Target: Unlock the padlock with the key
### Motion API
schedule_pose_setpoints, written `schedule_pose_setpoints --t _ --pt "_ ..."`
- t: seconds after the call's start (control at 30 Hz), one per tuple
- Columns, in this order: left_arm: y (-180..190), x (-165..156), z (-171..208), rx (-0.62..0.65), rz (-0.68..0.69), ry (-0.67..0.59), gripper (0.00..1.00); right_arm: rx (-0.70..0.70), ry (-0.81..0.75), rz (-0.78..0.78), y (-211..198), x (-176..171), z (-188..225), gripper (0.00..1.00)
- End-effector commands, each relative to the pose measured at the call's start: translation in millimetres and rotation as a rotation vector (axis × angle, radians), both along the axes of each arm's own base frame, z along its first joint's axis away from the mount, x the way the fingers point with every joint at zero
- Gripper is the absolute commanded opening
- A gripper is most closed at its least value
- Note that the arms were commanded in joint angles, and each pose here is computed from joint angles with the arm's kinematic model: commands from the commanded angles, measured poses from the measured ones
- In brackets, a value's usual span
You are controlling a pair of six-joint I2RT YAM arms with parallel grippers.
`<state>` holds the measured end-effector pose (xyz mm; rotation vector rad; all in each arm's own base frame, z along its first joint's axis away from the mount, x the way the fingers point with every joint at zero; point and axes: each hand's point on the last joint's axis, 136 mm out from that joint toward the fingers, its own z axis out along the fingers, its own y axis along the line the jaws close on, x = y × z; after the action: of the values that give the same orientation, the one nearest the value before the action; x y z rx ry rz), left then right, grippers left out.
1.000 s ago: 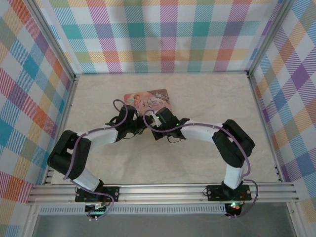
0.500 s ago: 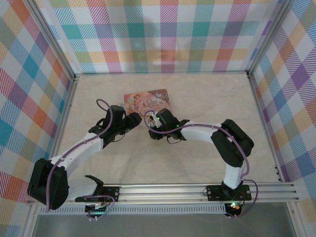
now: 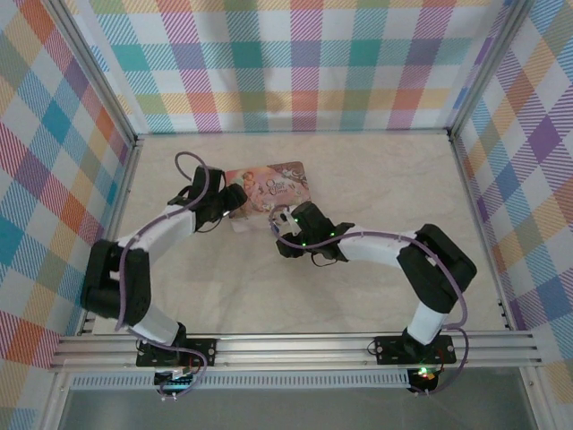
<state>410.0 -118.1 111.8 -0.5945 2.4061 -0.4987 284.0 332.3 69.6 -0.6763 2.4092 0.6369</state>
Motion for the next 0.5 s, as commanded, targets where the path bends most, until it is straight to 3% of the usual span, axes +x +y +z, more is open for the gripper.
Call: schedule_pose_setpoints --t 0.0,0.2,0.47 --pt "-4.8 24.7 2.6 0.005 -0.047 -0.024 0.71 0.015 -0.022 -0.040 -12.0 1.6 12.2 0.43" --pt "-22.0 47.5 -7.2 -0.008 -0.135 -0.024 0.69 0.036 -0.010 -0.109 -40.5 5.1 15.6 0.44" --pt "-45.3 48.9 -18.7 -0.094 -0.200 -0.011 0.62 -0.018 -0.036 -0.097 -46.9 6.9 10.1 0.41"
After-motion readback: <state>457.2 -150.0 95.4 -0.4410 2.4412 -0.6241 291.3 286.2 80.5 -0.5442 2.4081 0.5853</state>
